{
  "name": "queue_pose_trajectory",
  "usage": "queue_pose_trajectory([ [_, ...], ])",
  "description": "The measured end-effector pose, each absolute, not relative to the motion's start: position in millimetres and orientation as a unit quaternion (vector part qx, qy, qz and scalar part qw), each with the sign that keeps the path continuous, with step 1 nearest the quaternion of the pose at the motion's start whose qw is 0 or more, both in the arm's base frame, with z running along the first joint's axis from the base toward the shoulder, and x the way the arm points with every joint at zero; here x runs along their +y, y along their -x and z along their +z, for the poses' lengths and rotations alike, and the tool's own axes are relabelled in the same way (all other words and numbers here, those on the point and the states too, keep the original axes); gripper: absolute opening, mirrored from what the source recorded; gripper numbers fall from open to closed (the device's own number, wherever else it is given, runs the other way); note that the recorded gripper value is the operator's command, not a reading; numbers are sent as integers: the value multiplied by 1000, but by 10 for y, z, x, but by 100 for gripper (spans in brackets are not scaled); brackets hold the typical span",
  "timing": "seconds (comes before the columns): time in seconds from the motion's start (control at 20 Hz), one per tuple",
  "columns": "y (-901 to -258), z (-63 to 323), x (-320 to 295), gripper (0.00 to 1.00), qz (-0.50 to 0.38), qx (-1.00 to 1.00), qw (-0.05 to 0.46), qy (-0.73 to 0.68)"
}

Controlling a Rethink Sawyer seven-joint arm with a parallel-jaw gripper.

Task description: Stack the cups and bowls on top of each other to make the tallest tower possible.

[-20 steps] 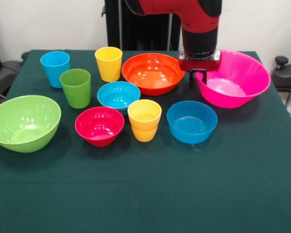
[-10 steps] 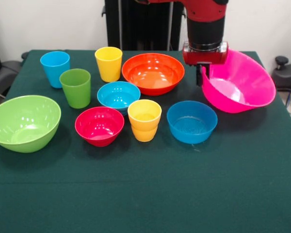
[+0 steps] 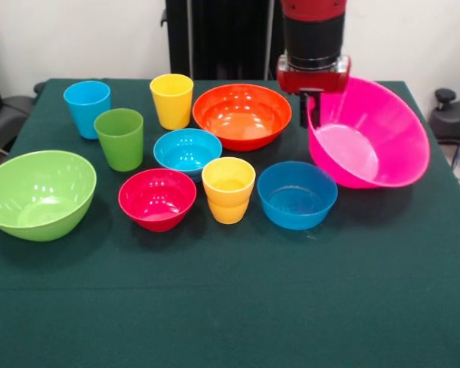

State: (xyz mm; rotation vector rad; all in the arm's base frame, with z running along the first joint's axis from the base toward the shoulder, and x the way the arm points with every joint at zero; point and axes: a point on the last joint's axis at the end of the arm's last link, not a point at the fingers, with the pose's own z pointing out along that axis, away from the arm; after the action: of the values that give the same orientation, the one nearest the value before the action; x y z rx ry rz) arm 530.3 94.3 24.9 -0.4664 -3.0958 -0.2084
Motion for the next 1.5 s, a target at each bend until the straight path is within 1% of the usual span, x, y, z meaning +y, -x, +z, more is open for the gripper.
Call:
queue_pose_trajectory([
  [0.25,-5136,312,634,0,-66,-981,15,179],
  [0.5,-4994,255,542,0,-68,-978,31,192],
  [1.05,-4808,186,755,0,-85,-978,48,182],
  [1.3,-4760,-17,884,0,-92,-979,34,181],
  [1.5,-4754,-109,1008,0,-99,-979,20,176],
])
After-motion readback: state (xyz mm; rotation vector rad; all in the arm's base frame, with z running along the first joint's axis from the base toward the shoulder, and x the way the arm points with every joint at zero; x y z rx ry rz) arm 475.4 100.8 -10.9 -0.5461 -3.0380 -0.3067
